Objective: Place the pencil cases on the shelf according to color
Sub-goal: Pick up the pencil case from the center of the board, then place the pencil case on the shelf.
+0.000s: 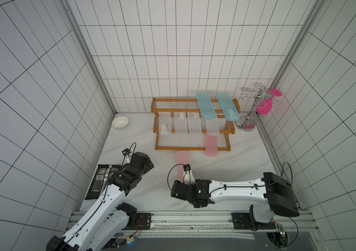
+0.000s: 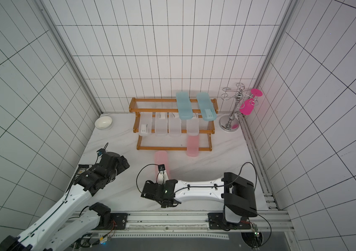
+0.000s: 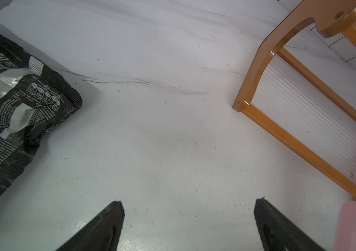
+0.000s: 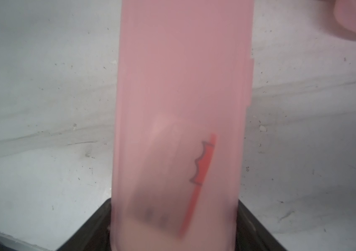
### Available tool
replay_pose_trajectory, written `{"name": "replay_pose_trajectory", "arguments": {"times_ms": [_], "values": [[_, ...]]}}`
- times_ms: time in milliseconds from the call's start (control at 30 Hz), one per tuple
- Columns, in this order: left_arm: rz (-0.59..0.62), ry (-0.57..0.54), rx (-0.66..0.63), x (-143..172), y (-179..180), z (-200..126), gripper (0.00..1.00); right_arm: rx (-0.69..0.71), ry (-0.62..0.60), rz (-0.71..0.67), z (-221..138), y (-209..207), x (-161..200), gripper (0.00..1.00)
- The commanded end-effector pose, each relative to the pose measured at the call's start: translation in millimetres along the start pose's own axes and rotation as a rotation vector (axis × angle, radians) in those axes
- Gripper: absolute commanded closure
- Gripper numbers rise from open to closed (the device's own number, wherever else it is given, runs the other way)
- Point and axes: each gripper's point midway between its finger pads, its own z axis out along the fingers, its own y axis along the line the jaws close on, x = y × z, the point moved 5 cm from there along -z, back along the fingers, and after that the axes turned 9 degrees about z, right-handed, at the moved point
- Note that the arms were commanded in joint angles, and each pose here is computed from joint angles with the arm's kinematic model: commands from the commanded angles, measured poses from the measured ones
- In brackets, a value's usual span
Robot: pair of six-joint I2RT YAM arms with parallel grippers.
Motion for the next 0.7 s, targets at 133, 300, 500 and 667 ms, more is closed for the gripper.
{"name": "replay_pose_trajectory", "arguments": {"times_ms": [133,300,500,667], "values": [[-0.011,-0.084,0.041,-29,-17,-8,0.02,-0.072,0.004,0.007,13,4,-25,0.39],[0.006,-0.093,0.037,-37,-25,-5,0.02,-0.082,0.035,0.021,34,15,-47,0.39],[0.002,-0.097,0.012,-46,-27,2,0.02,-0.044,0.048,0.059,65,16,-72,0.41],[-0.006,-0.090,0.022,-49,-25,9,0.02,-0.020,0.022,0.043,80,20,-96,0.41]]}}
